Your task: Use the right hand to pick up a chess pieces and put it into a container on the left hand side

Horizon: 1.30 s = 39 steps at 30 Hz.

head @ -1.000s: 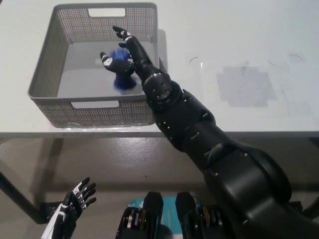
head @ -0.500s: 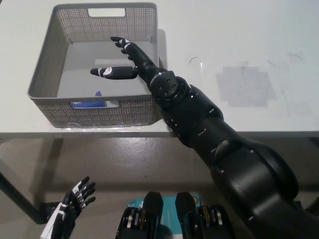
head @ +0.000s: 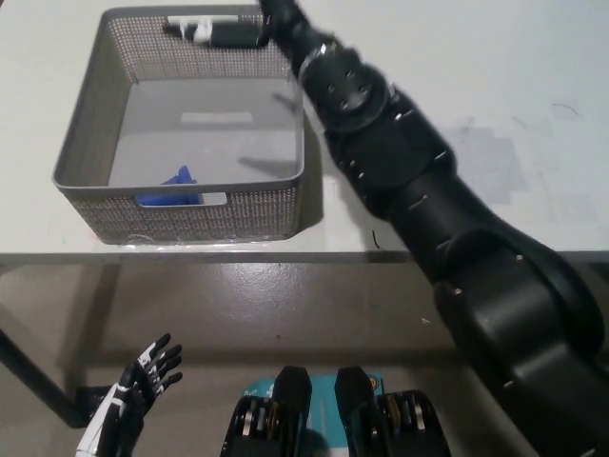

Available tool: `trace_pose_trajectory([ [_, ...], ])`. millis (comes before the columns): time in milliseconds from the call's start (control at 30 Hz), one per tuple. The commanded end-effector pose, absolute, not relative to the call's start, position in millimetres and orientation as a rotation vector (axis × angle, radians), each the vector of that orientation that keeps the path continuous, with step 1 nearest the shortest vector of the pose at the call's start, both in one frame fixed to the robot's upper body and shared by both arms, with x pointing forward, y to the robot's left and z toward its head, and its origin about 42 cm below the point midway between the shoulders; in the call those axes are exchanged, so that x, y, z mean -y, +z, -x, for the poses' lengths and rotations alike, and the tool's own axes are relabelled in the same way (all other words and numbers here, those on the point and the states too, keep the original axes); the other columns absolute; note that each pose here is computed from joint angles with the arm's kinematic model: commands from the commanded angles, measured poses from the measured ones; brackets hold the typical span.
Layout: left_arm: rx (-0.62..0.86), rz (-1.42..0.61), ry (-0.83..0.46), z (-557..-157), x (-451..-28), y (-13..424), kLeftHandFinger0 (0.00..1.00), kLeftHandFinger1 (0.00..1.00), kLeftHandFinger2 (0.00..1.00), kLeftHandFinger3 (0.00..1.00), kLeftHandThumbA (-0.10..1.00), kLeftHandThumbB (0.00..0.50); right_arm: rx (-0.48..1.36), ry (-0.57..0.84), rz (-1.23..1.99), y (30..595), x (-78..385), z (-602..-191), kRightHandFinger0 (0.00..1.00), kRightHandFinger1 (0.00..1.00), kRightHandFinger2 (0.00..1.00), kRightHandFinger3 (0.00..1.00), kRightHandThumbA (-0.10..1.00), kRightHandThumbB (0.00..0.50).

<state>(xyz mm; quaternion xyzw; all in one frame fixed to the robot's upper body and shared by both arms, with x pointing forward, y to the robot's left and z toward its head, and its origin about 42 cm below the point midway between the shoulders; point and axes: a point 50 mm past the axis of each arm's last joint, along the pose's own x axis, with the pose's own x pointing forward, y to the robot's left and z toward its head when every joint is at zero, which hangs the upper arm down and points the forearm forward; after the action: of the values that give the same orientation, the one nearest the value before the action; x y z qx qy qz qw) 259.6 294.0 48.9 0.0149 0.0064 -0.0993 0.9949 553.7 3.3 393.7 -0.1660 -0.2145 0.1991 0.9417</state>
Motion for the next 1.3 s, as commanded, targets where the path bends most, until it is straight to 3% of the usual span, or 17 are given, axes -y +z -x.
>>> trace_pose_trajectory([
  [0,0.027,-0.04,-0.216,-265.6,-299.1,60.5,1.0,1.0,1.0,1.0,1.0,0.326,0.724,0.368,0.288,468.2,36.7,-529.8,1.0,1.0,1.0,1.0,1.0,0.403],
  [133,0.028,-0.05,-0.213,-264.4,-301.4,60.7,1.0,1.0,1.0,1.0,1.0,0.323,0.791,0.314,0.287,463.0,84.4,-502.8,1.0,1.0,1.0,1.0,1.0,0.356],
  [233,0.018,-0.042,-0.195,-262.7,-305.4,60.4,1.0,1.0,1.0,1.0,1.0,0.331,0.829,0.258,0.262,451.2,113.2,-485.2,1.0,1.0,1.0,1.0,1.0,0.349],
  [467,0.029,-0.023,-0.152,-264.1,-305.6,53.6,1.0,1.0,1.0,1.0,1.0,0.299,0.844,0.204,0.125,376.5,164.6,-421.9,1.0,1.0,1.0,1.0,1.0,0.308],
  [533,0.033,-0.017,-0.148,-263.4,-304.8,53.6,1.0,1.0,1.0,1.0,1.0,0.277,0.812,0.195,0.132,356.7,167.4,-408.3,1.0,1.0,1.0,1.0,1.0,0.294],
  [733,0.049,0.01,-0.11,-263.0,-302.1,54.5,1.0,1.0,1.0,1.0,1.0,0.238,0.654,0.205,0.074,273.7,163.5,-377.6,1.0,1.0,1.0,1.0,1.0,0.359],
  [867,0.067,0.021,-0.077,-263.3,-299.3,54.6,1.0,1.0,1.0,1.0,1.0,0.223,0.537,0.163,-0.032,222.4,141.8,-364.4,1.0,1.0,1.0,1.0,1.0,0.263],
  [967,0.076,0.033,-0.059,-261.8,-294.6,52.3,1.0,1.0,1.0,1.0,1.0,0.239,0.481,0.169,-0.08,183.9,126.1,-350.6,1.0,1.0,1.0,1.0,1.0,0.229],
  [1033,0.085,0.036,-0.052,-258.9,-294.3,50.7,1.0,1.0,1.0,1.0,1.0,0.238,0.435,0.167,-0.088,162.2,118.7,-340.8,1.0,1.0,1.0,1.0,1.0,0.25],
  [1100,0.094,0.026,-0.039,-256.7,-295.3,49.4,1.0,1.0,1.0,1.0,1.0,0.229,0.408,0.176,-0.098,140.4,117.1,-332.8,1.0,1.0,1.0,1.0,1.0,0.204],
  [1267,0.088,0.025,-0.04,-248.2,-296.5,41.0,1.0,1.0,1.0,1.0,1.0,0.249,0.303,0.168,-0.113,91.7,130.2,-301.1,1.0,1.0,1.0,1.0,1.0,0.161],
])
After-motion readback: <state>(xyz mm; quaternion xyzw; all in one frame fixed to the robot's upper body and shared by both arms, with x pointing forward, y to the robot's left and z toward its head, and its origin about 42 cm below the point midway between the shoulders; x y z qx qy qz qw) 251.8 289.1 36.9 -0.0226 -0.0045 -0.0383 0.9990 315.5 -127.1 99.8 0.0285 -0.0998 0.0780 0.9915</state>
